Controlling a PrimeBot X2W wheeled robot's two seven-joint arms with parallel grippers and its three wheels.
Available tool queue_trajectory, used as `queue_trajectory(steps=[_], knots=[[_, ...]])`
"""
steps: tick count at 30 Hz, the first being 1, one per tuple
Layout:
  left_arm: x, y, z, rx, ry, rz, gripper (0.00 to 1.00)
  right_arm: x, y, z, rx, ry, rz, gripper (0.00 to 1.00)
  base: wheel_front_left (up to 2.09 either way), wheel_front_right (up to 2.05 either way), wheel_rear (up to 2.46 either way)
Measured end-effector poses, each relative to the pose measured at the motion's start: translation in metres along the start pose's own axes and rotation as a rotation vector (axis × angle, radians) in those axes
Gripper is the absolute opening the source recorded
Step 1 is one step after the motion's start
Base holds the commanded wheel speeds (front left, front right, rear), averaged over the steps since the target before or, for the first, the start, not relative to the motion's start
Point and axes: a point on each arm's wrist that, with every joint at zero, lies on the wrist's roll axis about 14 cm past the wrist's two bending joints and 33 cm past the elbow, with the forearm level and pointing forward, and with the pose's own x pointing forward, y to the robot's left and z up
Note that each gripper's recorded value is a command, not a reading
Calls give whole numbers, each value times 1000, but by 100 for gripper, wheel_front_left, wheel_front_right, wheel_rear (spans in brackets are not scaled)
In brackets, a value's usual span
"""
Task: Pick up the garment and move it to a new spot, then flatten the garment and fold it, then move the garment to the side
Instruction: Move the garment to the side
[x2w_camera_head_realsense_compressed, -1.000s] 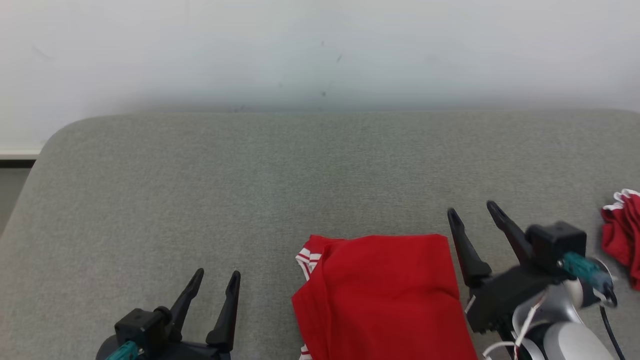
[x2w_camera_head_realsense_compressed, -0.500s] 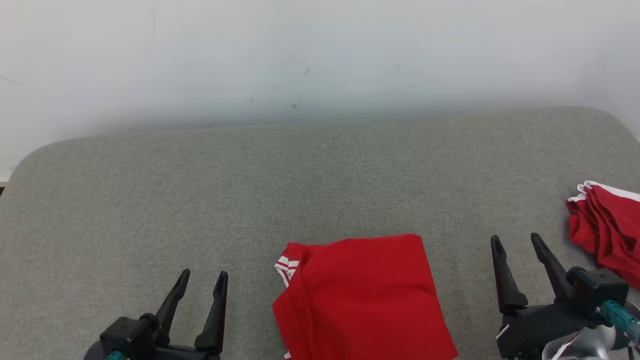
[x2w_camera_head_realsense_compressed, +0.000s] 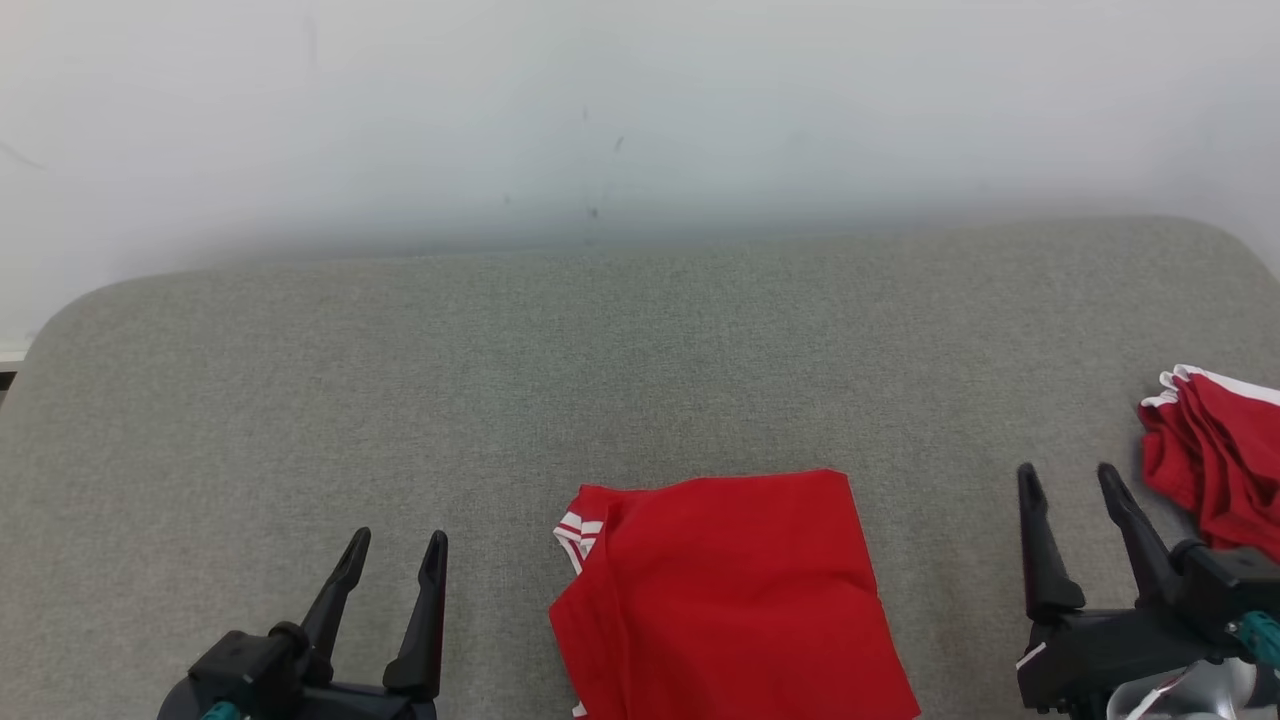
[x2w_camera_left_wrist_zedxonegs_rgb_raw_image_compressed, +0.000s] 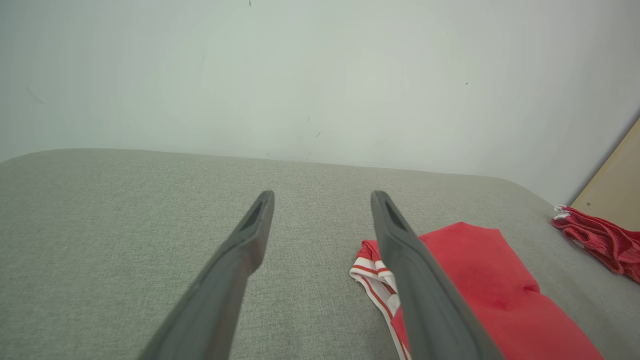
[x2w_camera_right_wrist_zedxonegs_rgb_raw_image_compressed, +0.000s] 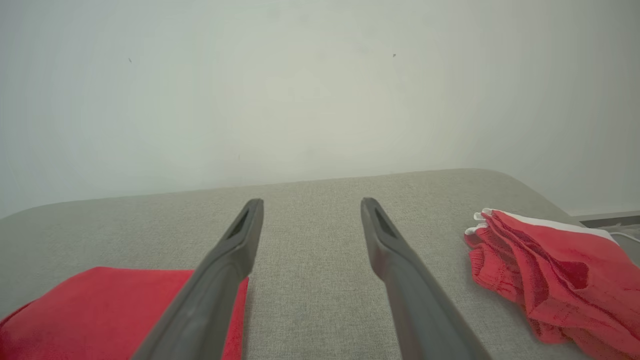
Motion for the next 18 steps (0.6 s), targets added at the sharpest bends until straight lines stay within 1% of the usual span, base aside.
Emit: queue_trajectory(steps=[2, 4, 8, 11, 14, 16, 18], knots=[[-1, 0, 1, 1, -4, 3, 100, -1, -2, -11, 38, 43, -15, 100, 0, 0, 0], [-2, 0, 2, 1, -7, 4, 100, -3, 0, -28, 62, 116, -17, 100, 0, 0, 0], [-5, -3, 2, -6, -9, 3, 100, -12, 9, -71, 75, 317, 1, 100, 0, 0, 0], [-8, -5, 1, -16, -8, 6, 100, -18, 21, -92, 65, 430, 38, 100, 0, 0, 0], [-13, -2, 2, -14, -9, 20, 100, -13, 33, -96, 56, 479, 74, 100, 0, 0, 0], [-14, 0, 2, -13, -8, 26, 100, -9, 38, -95, 53, 485, 92, 100, 0, 0, 0], [-18, 4, 2, -13, -10, 41, 100, 1, 55, -94, 39, 516, 145, 100, 0, 0, 0]])
